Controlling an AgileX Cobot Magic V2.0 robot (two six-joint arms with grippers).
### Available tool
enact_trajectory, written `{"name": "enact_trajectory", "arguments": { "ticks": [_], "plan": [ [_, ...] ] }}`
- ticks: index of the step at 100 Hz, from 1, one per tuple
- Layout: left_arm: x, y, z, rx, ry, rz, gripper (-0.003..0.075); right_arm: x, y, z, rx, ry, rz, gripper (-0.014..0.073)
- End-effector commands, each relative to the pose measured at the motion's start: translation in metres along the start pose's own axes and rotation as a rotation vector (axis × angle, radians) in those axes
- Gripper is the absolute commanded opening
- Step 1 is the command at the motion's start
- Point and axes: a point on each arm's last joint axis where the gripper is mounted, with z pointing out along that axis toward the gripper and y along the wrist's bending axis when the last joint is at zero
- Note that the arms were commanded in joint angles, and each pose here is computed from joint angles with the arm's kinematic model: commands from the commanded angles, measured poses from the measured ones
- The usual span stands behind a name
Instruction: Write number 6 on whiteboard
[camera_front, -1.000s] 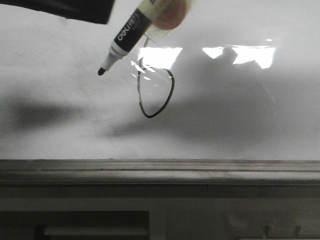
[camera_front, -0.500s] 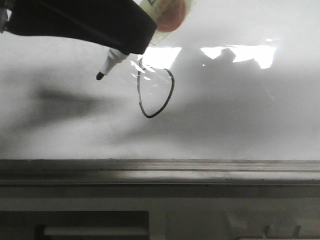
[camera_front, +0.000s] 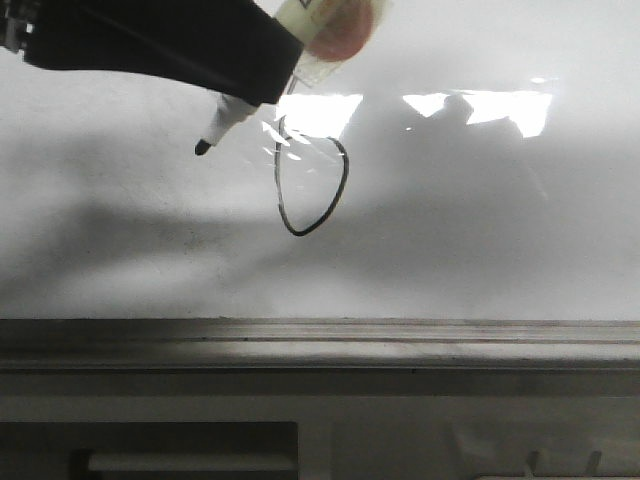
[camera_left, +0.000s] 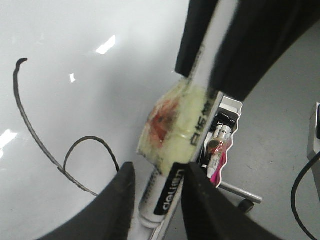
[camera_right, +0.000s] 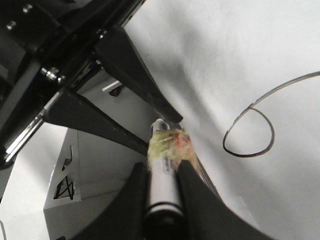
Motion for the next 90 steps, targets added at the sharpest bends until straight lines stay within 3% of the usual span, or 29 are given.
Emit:
{"name": "enact_trajectory", "arguments": {
  "ticks": [1, 10, 18, 29, 38, 62, 90],
  "plan": [
    [-0.015, 0.000, -0.005, -0.023, -0.063, -0.003, 0.0183, -0.013, 0.006, -0.012, -0.002, -0.088, -0.008, -0.0045],
    [-0.015, 0.000, -0.005, -0.023, -0.063, -0.003, 0.0113, -0.013, 0.006, -0.012, -0.006, -0.089, -0.006, -0.0045],
    [-0.015, 0.000, -0.005, -0.023, -0.063, -0.001, -0.0021, -0.013, 0.007, -0.012, -0.010, -0.091, -0.003, -0.0043],
    [-0.015, 0.000, -0.005, -0.023, -0.063, -0.001, -0.0020, -0.013, 0.007, -0.012, -0.011, -0.092, -0.002, -0.0035],
    [-0.015, 0.000, -0.005, -0.023, -0.063, -0.001, -0.0020, -0.013, 0.007, -0.012, -0.011, -0.092, -0.002, 0.0034],
    [-0.016, 0.002, -0.007, -0.042, -0.073, -0.001, -0.0020, -0.014, 0.006, -0.013, 0.001, -0.107, 0.001, 0.0441],
    [-0.017, 0.007, -0.030, -0.187, -0.185, -0.142, -0.0020, -0.006, -0.007, -0.040, 0.097, -0.138, 0.051, 0.0458]
  ]
}}
